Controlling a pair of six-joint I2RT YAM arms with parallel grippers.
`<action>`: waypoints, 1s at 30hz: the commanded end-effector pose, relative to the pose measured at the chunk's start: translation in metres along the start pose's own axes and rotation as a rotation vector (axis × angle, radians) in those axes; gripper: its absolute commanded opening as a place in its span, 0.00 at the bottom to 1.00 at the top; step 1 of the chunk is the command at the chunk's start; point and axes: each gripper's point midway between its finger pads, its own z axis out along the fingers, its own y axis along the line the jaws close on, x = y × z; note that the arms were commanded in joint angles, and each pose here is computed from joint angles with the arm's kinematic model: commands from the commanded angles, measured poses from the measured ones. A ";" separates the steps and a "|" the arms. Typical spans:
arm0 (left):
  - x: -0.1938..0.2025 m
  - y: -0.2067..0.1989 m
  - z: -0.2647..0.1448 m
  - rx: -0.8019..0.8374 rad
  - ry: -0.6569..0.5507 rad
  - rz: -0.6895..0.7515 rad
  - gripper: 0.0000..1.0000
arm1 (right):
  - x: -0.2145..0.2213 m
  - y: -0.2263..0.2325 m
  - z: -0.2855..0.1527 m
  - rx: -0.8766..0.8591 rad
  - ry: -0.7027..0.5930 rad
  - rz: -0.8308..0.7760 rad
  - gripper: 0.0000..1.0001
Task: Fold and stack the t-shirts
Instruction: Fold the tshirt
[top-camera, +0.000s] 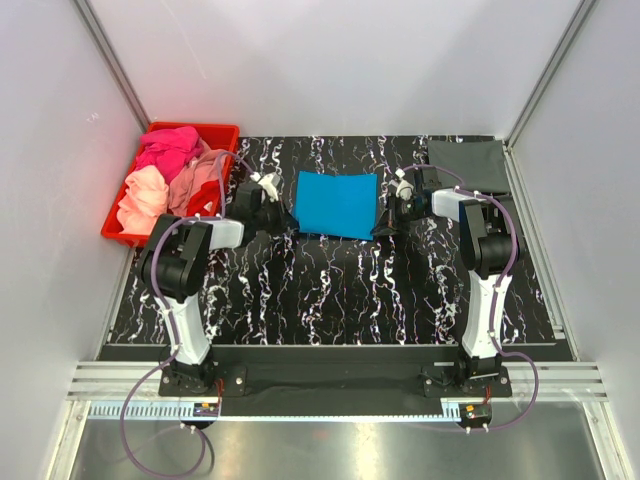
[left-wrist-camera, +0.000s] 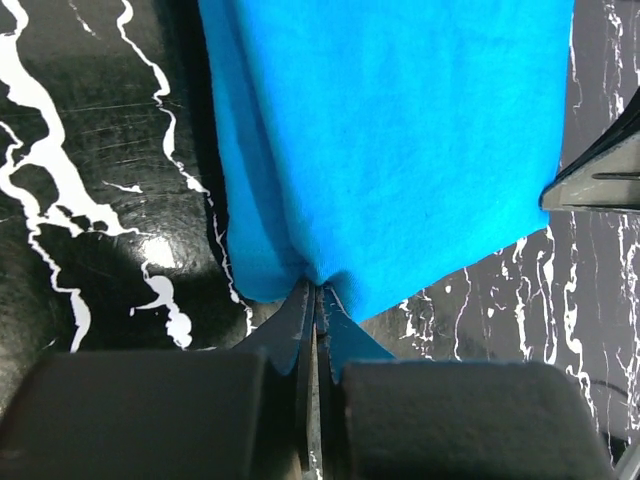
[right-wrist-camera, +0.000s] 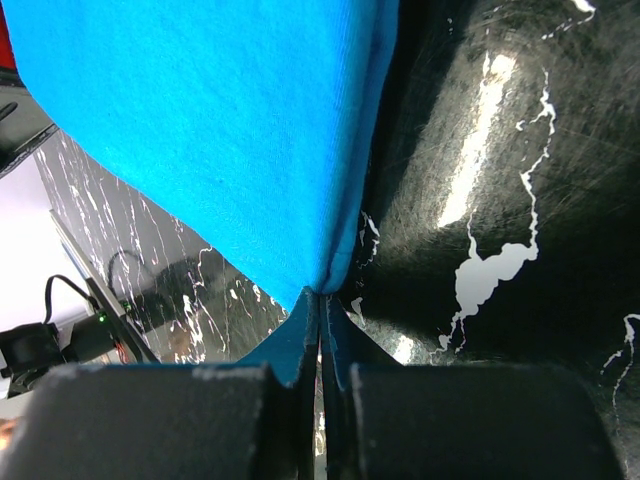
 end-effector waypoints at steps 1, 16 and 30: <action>-0.028 -0.015 0.001 0.056 -0.057 0.056 0.00 | -0.005 -0.004 -0.001 0.020 -0.010 -0.003 0.00; -0.025 0.032 -0.032 -0.292 0.037 0.144 0.00 | -0.009 -0.002 -0.015 0.045 -0.048 -0.024 0.00; -0.085 -0.015 -0.067 -0.257 -0.089 0.158 0.46 | -0.025 0.025 -0.053 0.114 -0.076 -0.022 0.41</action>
